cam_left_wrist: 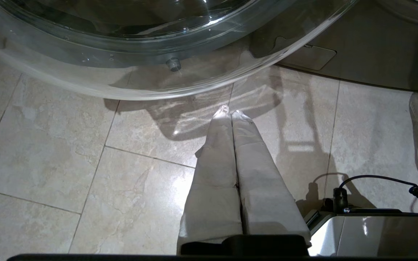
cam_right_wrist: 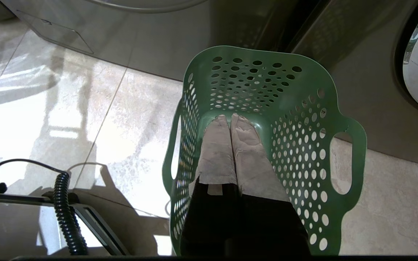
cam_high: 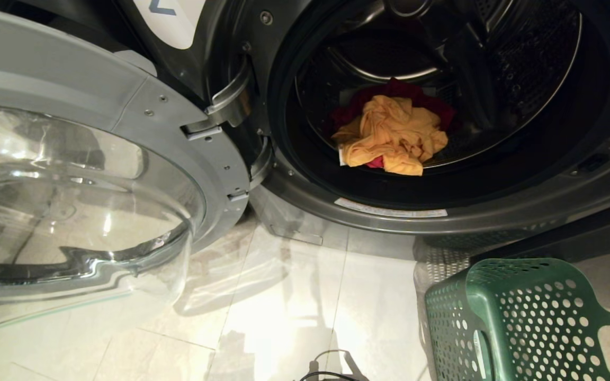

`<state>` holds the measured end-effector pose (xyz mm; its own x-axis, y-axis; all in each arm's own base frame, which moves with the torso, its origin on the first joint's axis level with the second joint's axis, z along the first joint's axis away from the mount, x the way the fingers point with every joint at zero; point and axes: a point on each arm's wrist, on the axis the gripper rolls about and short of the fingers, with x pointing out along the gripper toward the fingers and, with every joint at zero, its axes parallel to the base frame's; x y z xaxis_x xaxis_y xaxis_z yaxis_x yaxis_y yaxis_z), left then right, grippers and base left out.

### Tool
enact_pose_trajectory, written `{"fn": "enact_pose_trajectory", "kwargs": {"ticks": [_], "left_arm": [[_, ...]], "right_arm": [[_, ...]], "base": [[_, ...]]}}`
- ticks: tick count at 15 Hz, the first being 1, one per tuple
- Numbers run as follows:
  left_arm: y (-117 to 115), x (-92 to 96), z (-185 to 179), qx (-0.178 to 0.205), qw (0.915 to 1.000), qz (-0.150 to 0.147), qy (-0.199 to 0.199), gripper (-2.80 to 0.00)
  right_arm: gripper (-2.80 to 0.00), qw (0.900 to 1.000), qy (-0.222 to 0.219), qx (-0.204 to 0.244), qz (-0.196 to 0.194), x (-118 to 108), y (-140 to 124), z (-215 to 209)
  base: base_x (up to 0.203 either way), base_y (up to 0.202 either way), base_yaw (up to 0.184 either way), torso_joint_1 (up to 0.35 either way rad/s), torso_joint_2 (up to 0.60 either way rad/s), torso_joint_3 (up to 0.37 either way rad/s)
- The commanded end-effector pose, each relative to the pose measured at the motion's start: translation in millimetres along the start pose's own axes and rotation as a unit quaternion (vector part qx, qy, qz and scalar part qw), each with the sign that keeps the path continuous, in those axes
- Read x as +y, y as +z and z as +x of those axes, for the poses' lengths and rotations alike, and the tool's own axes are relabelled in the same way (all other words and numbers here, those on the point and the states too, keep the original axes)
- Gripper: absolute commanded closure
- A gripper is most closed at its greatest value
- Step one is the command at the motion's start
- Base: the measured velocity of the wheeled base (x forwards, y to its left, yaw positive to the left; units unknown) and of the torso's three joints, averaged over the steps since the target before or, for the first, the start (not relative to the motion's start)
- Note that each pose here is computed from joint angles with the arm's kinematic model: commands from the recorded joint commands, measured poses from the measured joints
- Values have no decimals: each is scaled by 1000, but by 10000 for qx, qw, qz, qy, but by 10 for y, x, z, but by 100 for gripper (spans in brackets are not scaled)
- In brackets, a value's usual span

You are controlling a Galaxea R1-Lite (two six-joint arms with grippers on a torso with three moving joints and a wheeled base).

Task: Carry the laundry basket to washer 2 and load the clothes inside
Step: Close the washing machine door with the left hand

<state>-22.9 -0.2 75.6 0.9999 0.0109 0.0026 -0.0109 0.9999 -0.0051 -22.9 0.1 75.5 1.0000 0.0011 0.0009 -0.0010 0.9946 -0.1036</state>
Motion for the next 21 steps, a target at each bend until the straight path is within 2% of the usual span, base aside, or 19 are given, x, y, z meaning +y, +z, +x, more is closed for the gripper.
{"fn": "enact_pose_trajectory", "kwargs": {"ticks": [1, 7, 21], "left_arm": [[2, 0, 1, -3, 10000, 3, -1, 0], [2, 0, 1, -3, 10000, 3, 7, 0], [2, 0, 1, 0, 10000, 10, -1, 0]], "right_arm": [[0, 10000, 4, 12, 5, 0, 1, 2], [0, 10000, 4, 12, 28, 0, 1, 2], [0, 10000, 4, 12, 19, 0, 1, 2]], "base": [[0, 0, 0, 0, 0, 0], [0, 0, 0, 1, 1, 28], [0, 0, 0, 1, 1, 195]]}}
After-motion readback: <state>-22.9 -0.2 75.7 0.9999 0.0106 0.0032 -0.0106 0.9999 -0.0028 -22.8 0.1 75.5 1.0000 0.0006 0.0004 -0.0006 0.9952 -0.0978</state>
